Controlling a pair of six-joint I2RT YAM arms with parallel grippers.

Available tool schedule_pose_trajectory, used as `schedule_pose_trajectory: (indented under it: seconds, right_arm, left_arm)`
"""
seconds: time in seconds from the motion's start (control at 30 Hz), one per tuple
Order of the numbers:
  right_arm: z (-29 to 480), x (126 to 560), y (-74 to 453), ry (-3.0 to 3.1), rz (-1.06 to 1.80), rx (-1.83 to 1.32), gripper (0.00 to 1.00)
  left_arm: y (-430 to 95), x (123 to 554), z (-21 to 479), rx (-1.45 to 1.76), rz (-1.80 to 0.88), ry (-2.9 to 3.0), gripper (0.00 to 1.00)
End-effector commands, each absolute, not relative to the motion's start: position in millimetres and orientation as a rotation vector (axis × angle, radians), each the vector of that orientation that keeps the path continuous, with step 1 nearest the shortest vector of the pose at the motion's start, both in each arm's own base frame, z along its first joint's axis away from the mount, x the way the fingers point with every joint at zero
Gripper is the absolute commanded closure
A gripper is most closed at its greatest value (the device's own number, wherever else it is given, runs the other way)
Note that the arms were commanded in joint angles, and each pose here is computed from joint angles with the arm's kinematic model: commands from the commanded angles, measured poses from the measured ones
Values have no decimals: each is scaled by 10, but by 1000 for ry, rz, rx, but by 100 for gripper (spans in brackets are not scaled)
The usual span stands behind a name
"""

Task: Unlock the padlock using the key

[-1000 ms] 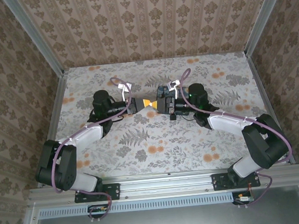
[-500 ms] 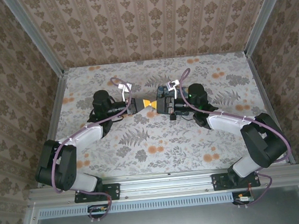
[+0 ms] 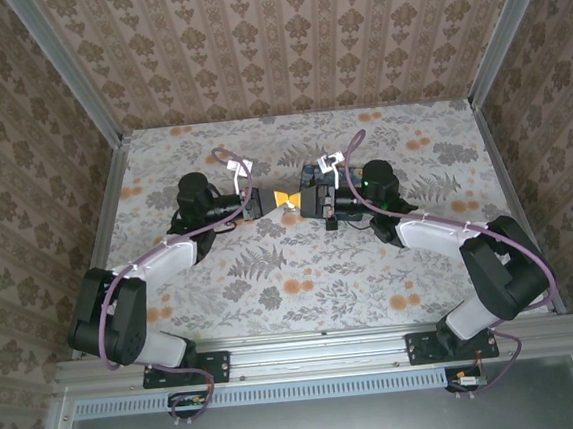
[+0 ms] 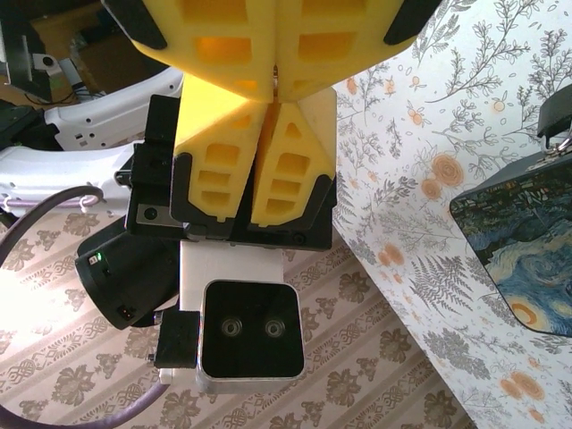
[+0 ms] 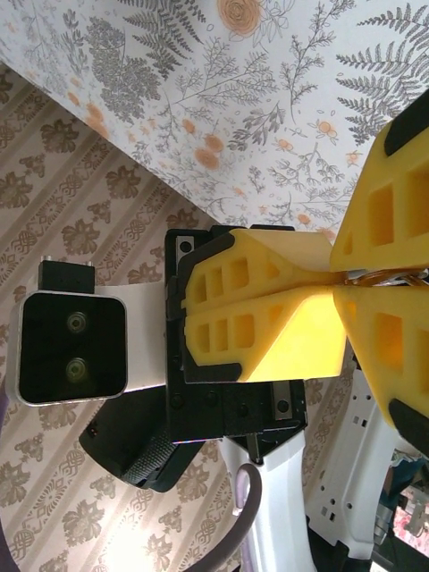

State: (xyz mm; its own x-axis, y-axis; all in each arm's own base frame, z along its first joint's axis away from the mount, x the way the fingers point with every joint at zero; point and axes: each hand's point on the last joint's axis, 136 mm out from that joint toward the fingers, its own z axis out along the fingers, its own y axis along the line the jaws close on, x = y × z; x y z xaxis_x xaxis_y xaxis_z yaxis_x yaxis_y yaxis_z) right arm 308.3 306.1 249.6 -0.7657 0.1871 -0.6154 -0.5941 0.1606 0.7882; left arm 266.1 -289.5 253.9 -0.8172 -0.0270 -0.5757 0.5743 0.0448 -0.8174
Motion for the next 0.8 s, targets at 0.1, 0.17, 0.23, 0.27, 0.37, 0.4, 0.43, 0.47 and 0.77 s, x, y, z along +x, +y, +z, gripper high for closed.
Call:
schedule_pose_trajectory:
  seconds: [0.1,0.17,0.23,0.27,0.37,0.4,0.43,0.47,0.77]
  right_arm:
    - [2498,2977,3082,1819,1709,-418,100]
    - [2525,2955,3077,1806,1717,-428,100]
    - [2547,2938,3077,1799,1722,-438,100]
    - [2556,2932,3076,1796,1722,-441,100]
    - [2554,2934,3074,1798,1720,-439,100]
    - [2557,2929,3075,1799,1722,-442,100]
    - [2540,2925,3078,1808,1724,-442,100]
    - [2510,2953,3061,1831,1717,-426,92]
    - [2567,3103,2827,1868,1554,-376,57]
  left_arm:
    - [-2830,2725,2537,515,-1812,1882,100]
    - [-2831,2720,2551,523,-1814,1876,100]
    - [-2833,2718,2561,526,-1818,1875,100]
    - [-2835,2717,2557,526,-1820,1876,100]
    - [-2834,2739,2517,507,-1814,1890,100]
    - [-2833,2740,2507,505,-1815,1891,100]
    - [-2834,2733,2509,510,-1818,1886,100]
    - [-2836,2726,2526,517,-1823,1877,100]
    - [-2860,2574,2519,628,-1751,1919,100]
